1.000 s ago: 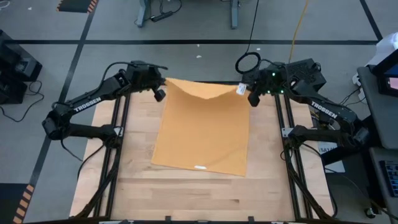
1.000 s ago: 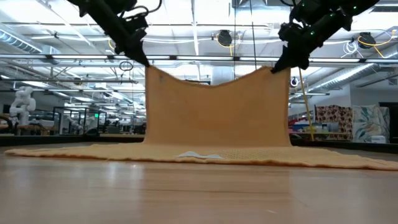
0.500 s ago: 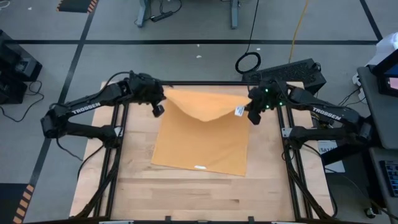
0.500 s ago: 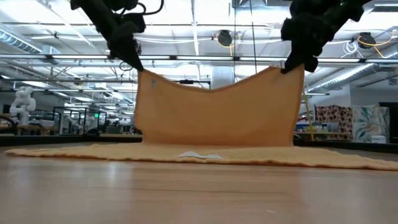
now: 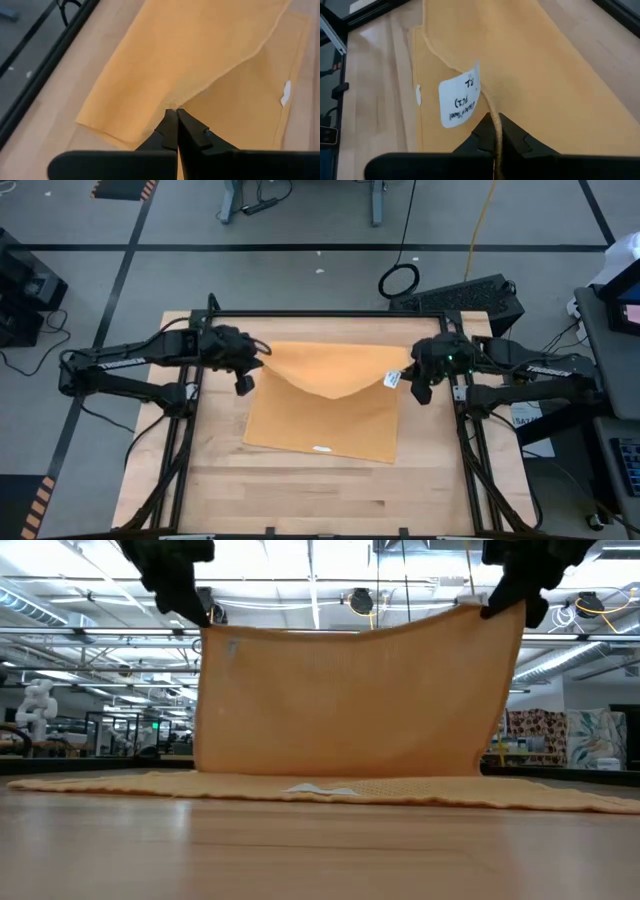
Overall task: Roll towel
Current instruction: Fold the yellow towel
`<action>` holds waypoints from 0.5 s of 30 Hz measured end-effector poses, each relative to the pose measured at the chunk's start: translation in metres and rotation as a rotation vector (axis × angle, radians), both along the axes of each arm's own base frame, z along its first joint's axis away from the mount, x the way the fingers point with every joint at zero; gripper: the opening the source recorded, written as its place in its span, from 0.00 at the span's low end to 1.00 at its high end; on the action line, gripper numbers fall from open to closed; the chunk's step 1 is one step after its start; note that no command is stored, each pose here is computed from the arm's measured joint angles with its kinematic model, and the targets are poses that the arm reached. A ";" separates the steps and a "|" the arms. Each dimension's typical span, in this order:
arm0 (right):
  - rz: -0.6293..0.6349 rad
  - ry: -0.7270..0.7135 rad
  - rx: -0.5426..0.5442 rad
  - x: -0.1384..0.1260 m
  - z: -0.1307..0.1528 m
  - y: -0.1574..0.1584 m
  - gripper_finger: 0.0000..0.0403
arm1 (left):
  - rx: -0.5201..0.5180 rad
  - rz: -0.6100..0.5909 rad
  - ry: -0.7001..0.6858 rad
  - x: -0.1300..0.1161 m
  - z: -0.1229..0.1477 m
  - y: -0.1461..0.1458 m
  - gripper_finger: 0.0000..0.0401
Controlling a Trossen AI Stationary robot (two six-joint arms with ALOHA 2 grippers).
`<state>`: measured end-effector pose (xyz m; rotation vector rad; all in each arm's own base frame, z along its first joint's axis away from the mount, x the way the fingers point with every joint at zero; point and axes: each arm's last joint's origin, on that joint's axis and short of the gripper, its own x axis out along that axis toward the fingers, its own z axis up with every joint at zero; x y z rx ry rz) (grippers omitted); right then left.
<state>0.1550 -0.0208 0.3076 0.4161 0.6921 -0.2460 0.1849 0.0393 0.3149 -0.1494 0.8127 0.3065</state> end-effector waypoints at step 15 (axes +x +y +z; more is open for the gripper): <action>0.013 0.081 0.066 0.018 -0.015 0.054 0.00 | 0.038 0.063 -0.060 -0.031 0.015 -0.015 0.00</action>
